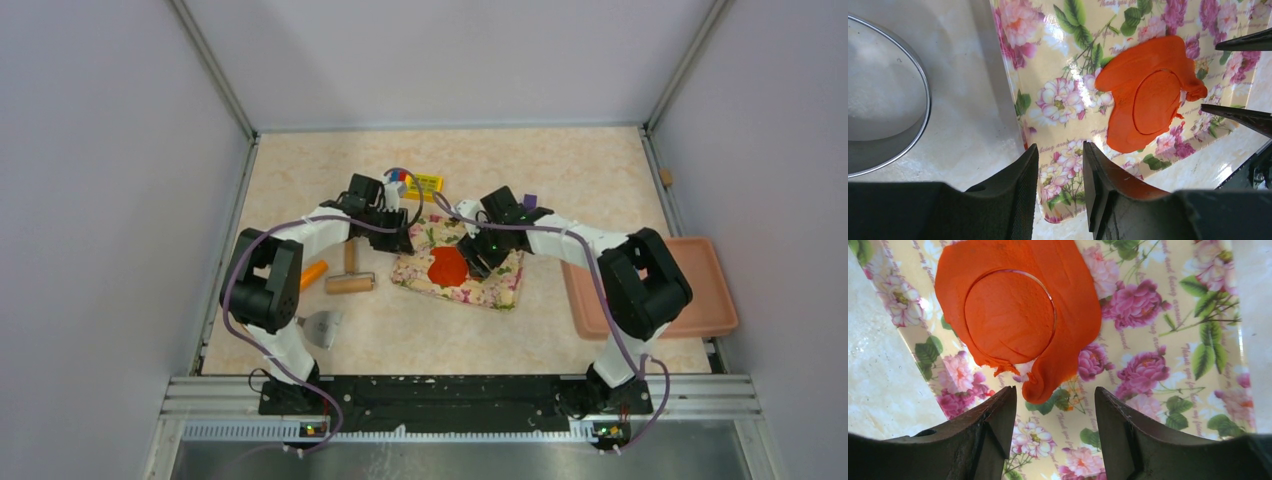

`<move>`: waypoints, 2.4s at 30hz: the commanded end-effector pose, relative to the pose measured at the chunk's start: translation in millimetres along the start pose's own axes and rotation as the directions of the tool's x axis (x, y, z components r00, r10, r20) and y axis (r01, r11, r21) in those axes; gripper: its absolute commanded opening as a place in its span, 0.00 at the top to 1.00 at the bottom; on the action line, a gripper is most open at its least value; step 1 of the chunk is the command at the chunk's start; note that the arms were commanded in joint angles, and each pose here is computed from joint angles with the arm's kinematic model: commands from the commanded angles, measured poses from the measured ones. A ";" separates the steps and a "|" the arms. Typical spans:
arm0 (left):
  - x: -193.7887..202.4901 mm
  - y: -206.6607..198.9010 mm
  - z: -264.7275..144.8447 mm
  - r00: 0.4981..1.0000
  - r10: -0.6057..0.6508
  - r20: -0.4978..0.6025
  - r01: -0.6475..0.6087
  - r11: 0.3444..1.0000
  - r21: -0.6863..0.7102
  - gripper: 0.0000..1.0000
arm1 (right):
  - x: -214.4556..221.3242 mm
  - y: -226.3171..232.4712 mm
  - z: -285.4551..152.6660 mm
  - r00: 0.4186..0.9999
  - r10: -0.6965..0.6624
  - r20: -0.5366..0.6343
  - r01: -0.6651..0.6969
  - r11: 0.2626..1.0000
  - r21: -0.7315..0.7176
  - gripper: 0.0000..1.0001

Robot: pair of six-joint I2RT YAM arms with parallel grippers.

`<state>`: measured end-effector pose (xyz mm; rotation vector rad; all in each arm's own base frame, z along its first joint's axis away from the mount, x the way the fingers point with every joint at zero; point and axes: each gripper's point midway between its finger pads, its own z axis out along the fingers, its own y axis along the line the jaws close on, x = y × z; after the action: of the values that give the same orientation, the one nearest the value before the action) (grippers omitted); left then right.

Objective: Roll out the dumpling wrappers from the dough

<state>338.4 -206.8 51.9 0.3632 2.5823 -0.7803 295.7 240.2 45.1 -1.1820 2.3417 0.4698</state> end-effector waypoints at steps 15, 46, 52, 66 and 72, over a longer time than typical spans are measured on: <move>-22.4 0.1 -20.4 0.995 0.000 0.097 0.000 1.000 -0.002 0.59 | -12.7 -23.4 10.0 0.999 -0.029 -0.028 0.034 0.983 0.178 0.75; -46.9 39.9 -53.2 0.981 -0.091 0.172 0.099 0.994 -0.041 0.59 | -155.3 73.3 -42.2 0.949 -0.122 0.290 0.149 0.986 -0.072 0.92; -57.1 44.7 -62.0 0.977 -0.080 0.199 0.092 0.995 -0.049 0.59 | -152.8 86.5 -55.9 0.939 -0.155 0.307 0.185 0.980 -0.070 0.92; -66.1 44.7 -70.9 0.982 -0.011 0.189 0.024 0.997 -0.068 0.59 | -152.3 110.9 -129.5 0.883 -0.233 0.408 0.264 0.964 -0.021 0.93; -63.7 44.1 -78.2 0.982 0.040 0.185 -0.024 0.996 -0.087 0.59 | -142.7 86.3 -158.3 0.875 -0.209 0.437 0.214 0.976 0.039 0.94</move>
<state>379.0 -136.0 85.4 0.2073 2.5199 -0.6821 251.5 326.9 238.7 -1.2449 1.8465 0.6348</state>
